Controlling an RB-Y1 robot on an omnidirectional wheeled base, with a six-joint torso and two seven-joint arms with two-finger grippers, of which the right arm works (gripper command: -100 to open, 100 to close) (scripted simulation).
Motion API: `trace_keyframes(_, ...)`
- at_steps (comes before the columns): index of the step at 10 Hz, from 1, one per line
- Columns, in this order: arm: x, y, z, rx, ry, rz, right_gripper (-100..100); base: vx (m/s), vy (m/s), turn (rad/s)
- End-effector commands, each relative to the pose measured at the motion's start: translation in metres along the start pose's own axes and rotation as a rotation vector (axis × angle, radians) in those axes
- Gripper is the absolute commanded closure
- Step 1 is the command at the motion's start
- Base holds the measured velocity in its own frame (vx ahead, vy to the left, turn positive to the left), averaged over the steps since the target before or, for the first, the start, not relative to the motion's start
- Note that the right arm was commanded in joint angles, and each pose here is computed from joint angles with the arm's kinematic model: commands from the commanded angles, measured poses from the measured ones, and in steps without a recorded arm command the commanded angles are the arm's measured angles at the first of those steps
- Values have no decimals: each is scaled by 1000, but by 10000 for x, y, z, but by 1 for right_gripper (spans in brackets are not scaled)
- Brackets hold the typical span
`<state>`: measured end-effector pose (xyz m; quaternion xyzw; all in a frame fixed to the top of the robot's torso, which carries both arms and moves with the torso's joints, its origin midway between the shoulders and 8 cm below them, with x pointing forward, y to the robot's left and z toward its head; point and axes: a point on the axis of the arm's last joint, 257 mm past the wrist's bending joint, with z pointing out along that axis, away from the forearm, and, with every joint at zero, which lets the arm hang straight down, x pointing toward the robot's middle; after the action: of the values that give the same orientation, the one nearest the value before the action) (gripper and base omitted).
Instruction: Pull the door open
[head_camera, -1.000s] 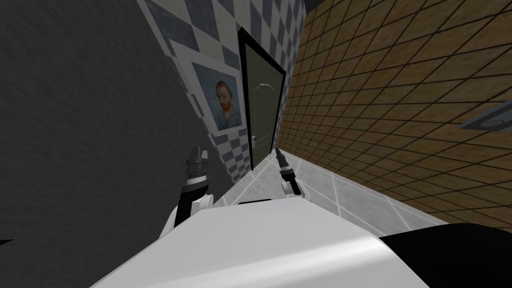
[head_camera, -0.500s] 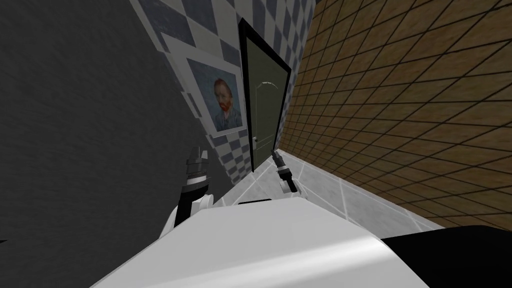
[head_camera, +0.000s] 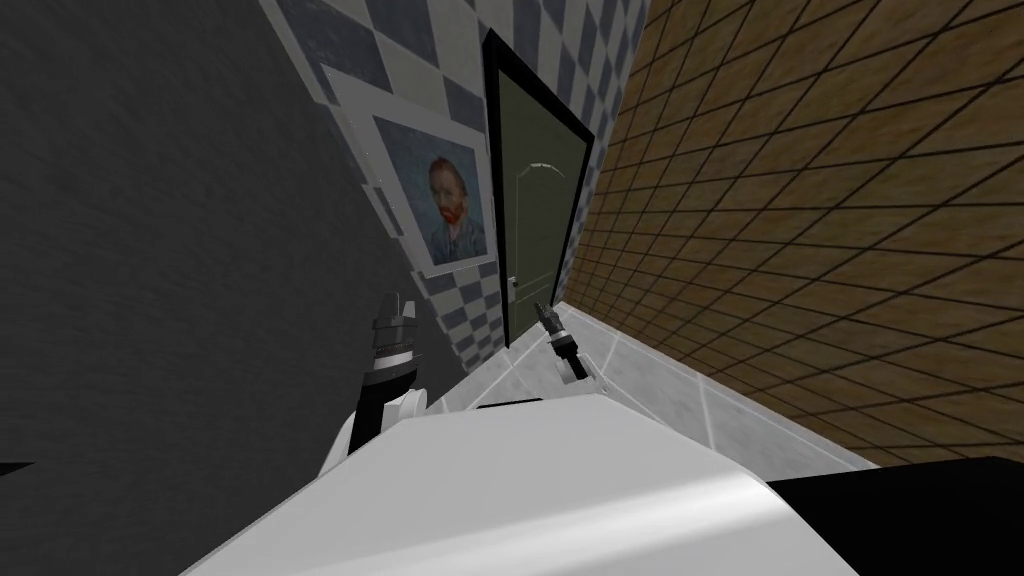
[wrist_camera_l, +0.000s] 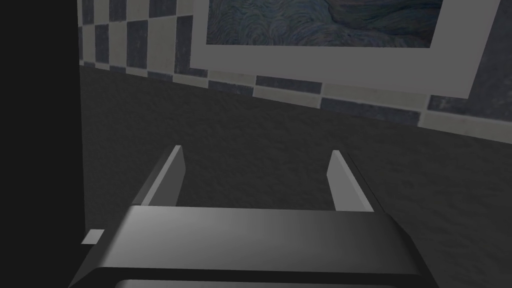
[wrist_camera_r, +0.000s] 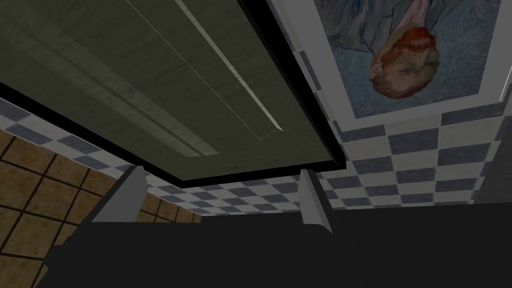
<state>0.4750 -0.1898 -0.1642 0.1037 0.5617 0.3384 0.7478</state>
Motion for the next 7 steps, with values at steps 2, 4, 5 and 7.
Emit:
trace_keyframes(2, 183, -86, 40, 4, 47, -66, -100, 104, -92, 82)
trace_keyframes(4, 310, -127, 65, 5, 79, -112, -100, 79, -56, 89)
trace_keyframes(5, 371, -147, 76, 5, 95, -134, -100, 68, -63, 77)
trace_keyframes(7, 546, -205, 105, 4, 141, -199, -100, 84, -89, 125)
